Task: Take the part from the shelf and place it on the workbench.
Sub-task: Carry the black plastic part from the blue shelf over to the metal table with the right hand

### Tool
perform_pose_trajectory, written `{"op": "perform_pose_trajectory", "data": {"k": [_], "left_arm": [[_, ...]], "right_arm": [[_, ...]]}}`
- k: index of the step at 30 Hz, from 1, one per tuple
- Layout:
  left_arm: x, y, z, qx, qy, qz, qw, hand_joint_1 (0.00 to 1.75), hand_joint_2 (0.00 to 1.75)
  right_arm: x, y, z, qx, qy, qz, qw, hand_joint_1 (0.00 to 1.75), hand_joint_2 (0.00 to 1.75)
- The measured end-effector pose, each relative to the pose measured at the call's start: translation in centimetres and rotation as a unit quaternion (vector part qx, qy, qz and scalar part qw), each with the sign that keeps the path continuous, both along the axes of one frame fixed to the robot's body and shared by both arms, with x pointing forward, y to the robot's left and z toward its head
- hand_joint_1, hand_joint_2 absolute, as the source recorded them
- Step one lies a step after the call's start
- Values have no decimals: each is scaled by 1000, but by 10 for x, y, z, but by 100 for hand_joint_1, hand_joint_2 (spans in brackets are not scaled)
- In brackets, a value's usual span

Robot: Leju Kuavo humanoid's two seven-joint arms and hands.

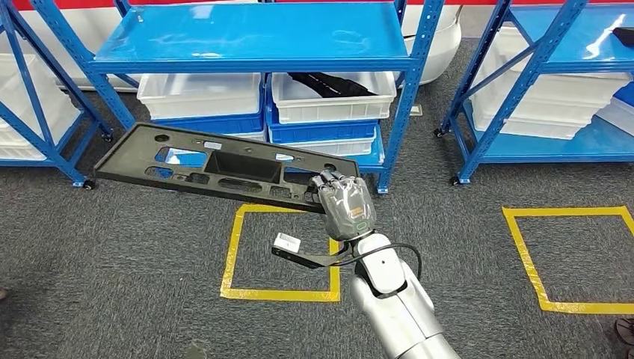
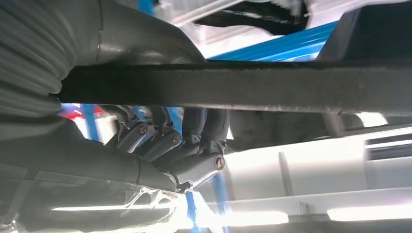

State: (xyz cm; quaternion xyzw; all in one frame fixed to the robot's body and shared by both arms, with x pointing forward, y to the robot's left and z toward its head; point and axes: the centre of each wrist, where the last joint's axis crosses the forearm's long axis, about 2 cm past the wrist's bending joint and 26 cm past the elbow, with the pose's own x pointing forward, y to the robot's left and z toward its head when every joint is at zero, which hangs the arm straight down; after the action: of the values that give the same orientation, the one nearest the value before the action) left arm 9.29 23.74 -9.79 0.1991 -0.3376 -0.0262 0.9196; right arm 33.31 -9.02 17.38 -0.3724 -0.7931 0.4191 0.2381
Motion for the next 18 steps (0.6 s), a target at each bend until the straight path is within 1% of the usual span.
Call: {"op": "perform_pose_trajectory", "data": {"k": [18], "left_arm": [[-2, 5, 0, 34, -12, -1, 999, 0, 175]], "right_arm": [[2, 0, 2, 11, 3, 2, 1000, 175, 175]]}}
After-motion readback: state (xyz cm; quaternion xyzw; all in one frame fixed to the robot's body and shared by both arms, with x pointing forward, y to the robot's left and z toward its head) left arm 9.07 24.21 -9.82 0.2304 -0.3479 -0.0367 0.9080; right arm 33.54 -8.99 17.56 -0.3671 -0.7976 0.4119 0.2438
